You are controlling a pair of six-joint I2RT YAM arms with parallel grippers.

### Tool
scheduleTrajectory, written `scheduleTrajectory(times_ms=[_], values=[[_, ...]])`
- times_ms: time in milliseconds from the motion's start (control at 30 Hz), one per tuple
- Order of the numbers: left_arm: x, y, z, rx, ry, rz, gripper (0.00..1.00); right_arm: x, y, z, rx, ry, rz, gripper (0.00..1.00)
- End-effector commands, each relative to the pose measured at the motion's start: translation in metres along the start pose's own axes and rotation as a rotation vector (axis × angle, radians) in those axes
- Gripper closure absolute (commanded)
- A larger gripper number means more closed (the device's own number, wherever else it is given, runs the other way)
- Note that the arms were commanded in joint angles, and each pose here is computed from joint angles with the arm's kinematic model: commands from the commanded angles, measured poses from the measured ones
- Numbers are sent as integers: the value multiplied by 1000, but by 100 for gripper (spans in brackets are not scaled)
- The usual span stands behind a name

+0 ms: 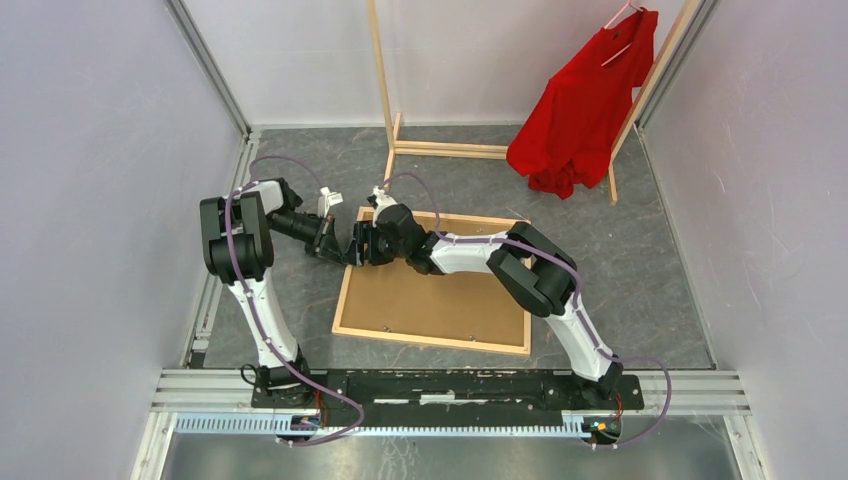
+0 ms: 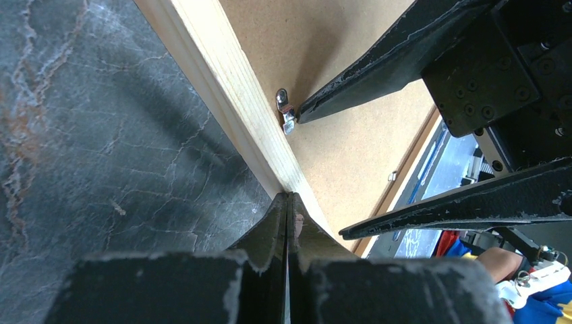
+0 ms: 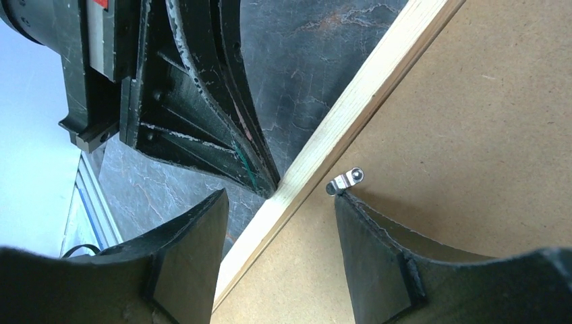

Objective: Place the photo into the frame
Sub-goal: Install the photo frame at the center of the board.

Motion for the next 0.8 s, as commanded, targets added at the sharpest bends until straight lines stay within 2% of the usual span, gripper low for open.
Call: scheduleTrajectory(times_ms=[0, 767], values=[[10, 4, 1, -1, 40, -41, 98, -10, 10, 4, 3, 33, 23, 34], [9, 2, 5, 12, 59, -45, 98, -23, 21, 0, -8, 55, 48, 34]])
Point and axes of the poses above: each gripper's point midway between its finger pads, its own y axis out along the fingers, its own x axis along the line the jaws close on, z = x × y, the point moved 1 cm from there along -y, back along the fingers, and after that the axes turned 13 degrees about -y, right-handed, at the moved point
